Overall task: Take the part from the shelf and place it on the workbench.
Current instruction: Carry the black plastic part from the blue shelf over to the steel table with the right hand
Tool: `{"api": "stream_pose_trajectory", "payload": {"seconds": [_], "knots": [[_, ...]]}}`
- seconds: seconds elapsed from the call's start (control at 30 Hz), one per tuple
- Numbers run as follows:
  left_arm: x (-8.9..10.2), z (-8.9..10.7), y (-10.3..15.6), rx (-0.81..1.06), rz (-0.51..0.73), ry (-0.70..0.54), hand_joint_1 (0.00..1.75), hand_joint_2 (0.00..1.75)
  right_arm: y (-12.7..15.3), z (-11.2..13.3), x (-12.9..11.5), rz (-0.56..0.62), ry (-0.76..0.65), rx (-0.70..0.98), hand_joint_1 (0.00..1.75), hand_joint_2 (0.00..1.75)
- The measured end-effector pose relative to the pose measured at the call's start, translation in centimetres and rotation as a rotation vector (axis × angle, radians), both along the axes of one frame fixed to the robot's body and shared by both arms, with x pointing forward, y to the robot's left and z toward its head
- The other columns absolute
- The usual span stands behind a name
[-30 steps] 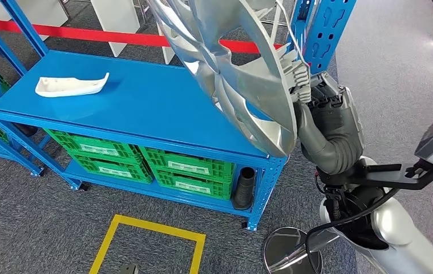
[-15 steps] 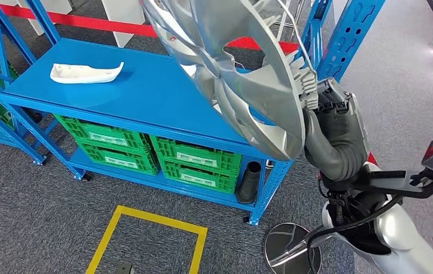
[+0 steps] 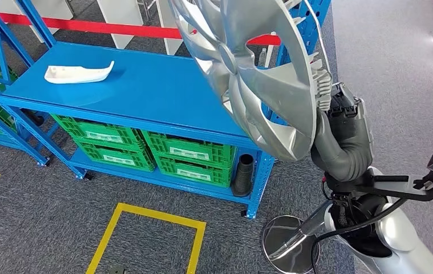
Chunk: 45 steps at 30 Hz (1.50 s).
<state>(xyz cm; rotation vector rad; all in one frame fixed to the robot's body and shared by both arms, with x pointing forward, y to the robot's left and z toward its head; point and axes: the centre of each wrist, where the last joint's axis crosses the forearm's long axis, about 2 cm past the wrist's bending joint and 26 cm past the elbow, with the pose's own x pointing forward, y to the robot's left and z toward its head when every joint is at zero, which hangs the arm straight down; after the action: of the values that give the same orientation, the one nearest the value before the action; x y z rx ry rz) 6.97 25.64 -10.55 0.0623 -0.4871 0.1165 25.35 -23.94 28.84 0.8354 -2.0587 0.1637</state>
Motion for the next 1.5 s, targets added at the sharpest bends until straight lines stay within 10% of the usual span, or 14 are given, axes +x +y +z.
{"api": "stream_pose_trajectory", "payload": {"seconds": [0.67, 1.5], "knots": [[-0.3, 0.0, -0.9, -0.041, -0.105, 0.014, 0.0, 1.75, -2.2, -1.0, -0.7, -0.228, 0.092, -0.038, 1.75, 1.75], [0.0, 0.1, -1.4, -0.046, -0.081, -0.019, 0.0, 1.75, -2.1, -0.3, -1.9, -0.22, 0.064, -0.023, 1.75, 1.75]]}}
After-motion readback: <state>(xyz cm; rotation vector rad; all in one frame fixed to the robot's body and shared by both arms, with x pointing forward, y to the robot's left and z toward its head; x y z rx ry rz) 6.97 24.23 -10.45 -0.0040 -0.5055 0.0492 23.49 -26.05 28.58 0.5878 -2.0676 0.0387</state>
